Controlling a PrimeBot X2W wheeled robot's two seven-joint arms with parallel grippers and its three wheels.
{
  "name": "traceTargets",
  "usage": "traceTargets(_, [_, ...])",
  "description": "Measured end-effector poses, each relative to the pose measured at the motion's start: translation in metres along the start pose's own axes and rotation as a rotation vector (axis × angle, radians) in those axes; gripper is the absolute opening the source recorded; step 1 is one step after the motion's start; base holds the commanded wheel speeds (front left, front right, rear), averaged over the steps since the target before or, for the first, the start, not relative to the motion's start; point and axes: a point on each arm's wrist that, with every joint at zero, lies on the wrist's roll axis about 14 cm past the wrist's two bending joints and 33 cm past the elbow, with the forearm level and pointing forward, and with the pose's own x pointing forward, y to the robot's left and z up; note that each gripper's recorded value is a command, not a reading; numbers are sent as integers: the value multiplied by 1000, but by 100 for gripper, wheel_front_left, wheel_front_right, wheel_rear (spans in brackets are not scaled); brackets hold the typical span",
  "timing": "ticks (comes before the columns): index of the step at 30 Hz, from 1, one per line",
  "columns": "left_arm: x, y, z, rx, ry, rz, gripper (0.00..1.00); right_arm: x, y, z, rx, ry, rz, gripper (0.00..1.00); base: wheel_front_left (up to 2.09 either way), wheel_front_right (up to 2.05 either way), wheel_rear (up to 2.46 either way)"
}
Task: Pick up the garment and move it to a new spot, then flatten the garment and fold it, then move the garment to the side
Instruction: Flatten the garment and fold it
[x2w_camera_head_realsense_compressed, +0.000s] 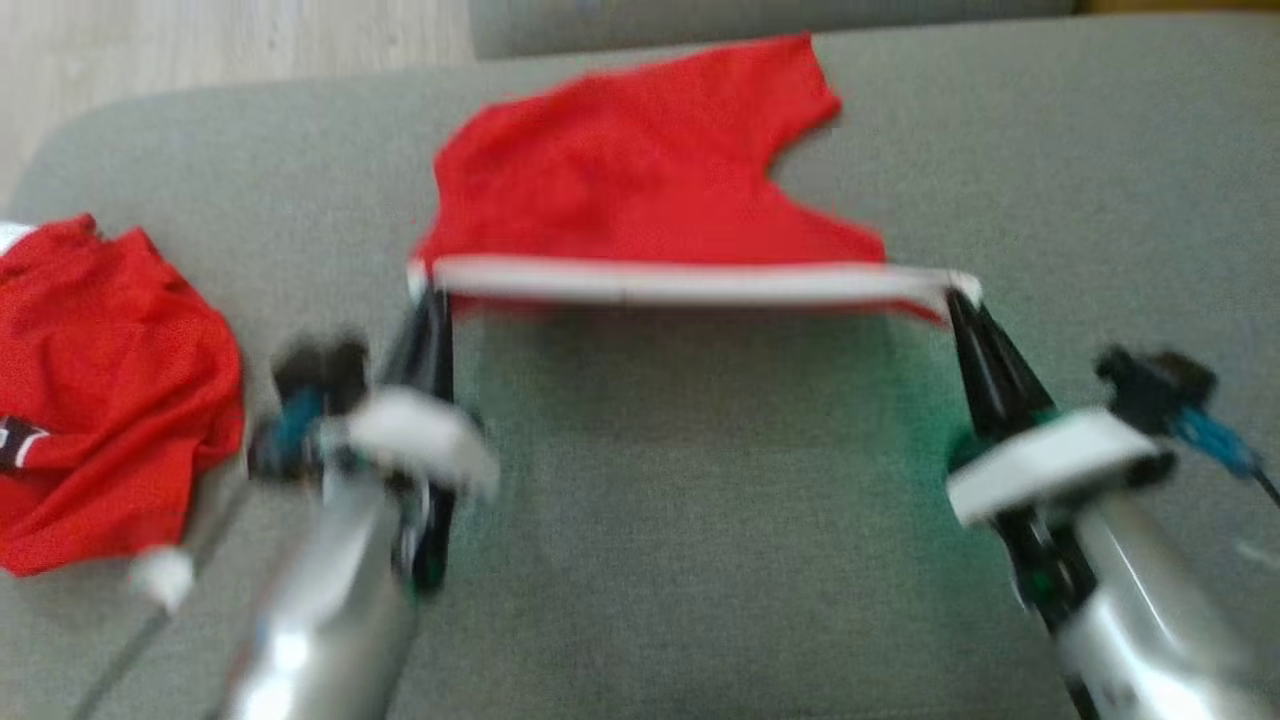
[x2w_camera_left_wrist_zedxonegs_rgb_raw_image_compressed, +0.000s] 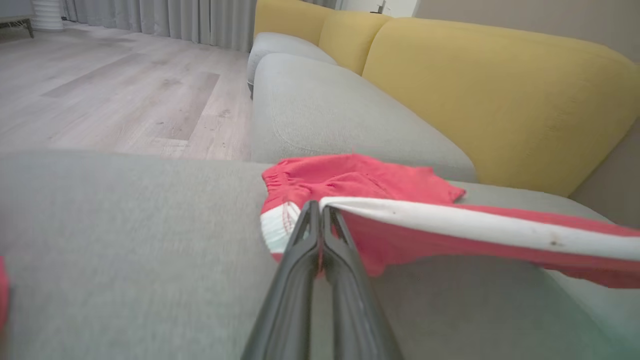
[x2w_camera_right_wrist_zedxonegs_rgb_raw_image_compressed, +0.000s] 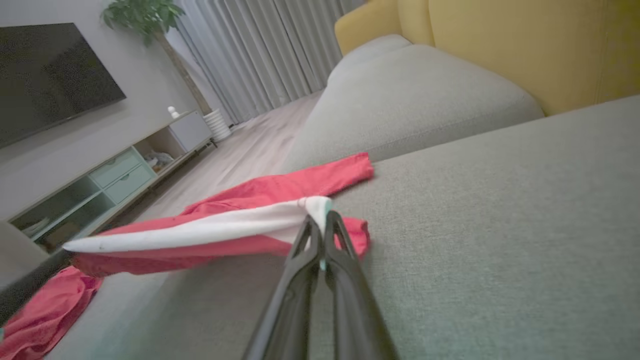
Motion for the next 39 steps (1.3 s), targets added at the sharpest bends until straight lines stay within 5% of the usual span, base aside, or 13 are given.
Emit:
traceTargets(5, [-51,2,-32,-34,103,9,0,-49,-2,-8,-10,85,-35,0,0,0,0])
traceTargets(11, [-114,-13,0,-14,120,6,0,-104,15,4,-32,195,-74,0,0,0,0])
traceTargets(20, [-141,-29,21,-33,189,-33,0,-114,15,37,-89,215,-113,0,0,0,0])
traceTargets(27, [-102,-26,-13,-85,345,-98,0,-59,-7,29,-94,264,-92,0,0,0,0])
traceTargets(39, [-9,1,-7,-79,316,-97,0,98,-10,30,-169,276,55,0,0,0,0])
